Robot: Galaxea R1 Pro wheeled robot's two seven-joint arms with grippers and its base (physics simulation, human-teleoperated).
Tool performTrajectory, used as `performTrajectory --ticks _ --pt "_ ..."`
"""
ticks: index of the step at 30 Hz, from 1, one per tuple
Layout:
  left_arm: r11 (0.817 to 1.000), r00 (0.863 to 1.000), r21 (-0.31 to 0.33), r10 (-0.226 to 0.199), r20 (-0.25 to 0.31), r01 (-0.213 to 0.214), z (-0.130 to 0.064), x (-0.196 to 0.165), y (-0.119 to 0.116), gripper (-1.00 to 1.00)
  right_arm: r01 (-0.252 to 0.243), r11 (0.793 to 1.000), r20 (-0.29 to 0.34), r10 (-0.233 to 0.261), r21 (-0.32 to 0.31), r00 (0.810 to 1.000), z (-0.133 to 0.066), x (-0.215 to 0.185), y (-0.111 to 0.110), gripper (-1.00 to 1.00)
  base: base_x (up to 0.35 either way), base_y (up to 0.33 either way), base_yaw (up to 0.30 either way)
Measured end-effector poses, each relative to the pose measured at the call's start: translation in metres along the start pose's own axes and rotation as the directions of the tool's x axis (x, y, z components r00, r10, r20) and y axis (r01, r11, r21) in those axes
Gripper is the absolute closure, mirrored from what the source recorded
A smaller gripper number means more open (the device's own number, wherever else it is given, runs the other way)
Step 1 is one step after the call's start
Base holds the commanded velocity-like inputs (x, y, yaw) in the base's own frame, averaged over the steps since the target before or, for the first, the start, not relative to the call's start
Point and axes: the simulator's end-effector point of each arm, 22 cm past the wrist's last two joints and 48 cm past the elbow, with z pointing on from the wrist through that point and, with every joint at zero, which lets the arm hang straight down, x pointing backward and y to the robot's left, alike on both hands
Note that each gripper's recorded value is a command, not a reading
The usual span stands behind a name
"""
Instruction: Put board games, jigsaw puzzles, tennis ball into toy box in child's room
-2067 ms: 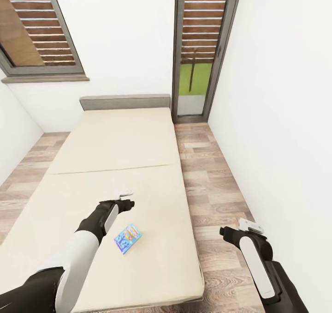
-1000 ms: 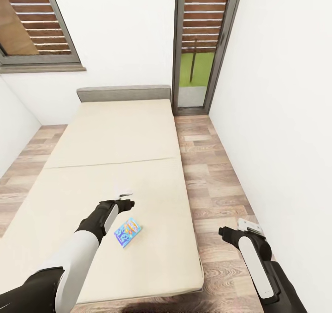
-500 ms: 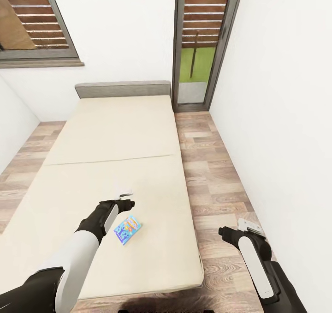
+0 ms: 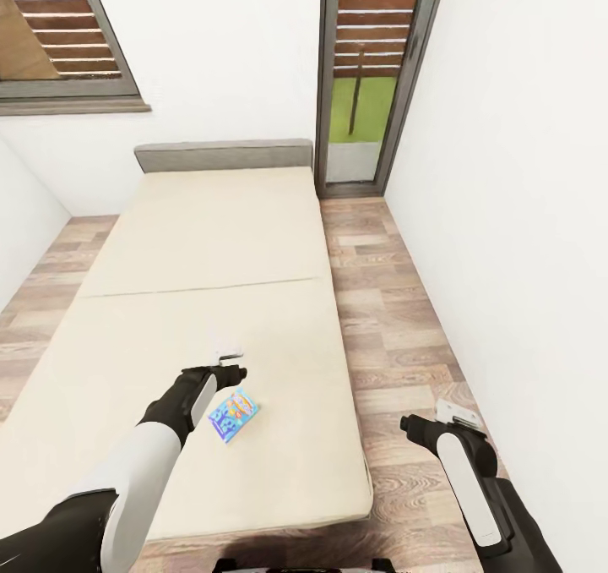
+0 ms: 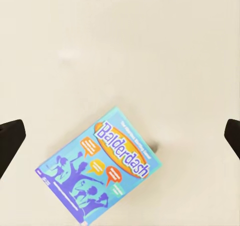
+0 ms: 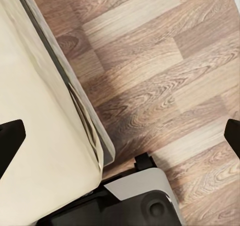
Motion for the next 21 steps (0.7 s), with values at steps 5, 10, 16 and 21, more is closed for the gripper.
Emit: performTrajectory --ticks 5,10,16,21 --pt "1.000 1.000 -0.001 0.000 -0.008 0.000 0.003 0.004 0.001 -1.00 0.001 1.000 -0.008 -0.001 0.002 1.000 0.003 0.003 0.000 -1.00 0.000 0.000 0.000" --pt "1.000 1.000 -0.002 0.000 -0.016 0.000 0.007 0.009 0.001 -1.00 0.001 1.000 -0.016 -0.001 0.003 1.000 0.006 0.006 0.000 -1.00 0.000 0.000 0.000" --pt "1.000 1.000 -0.004 0.000 -0.026 0.000 0.011 0.014 0.002 -1.00 0.002 1.000 -0.021 -0.002 0.005 1.000 0.009 0.009 0.000 -1.00 0.000 0.000 0.014" --pt "1.000 1.000 -0.005 0.000 -0.029 0.000 0.012 0.016 0.003 -1.00 0.004 1.000 -0.023 -0.004 0.004 1.000 0.009 0.010 0.002 -1.00 0.000 0.000 0.010"
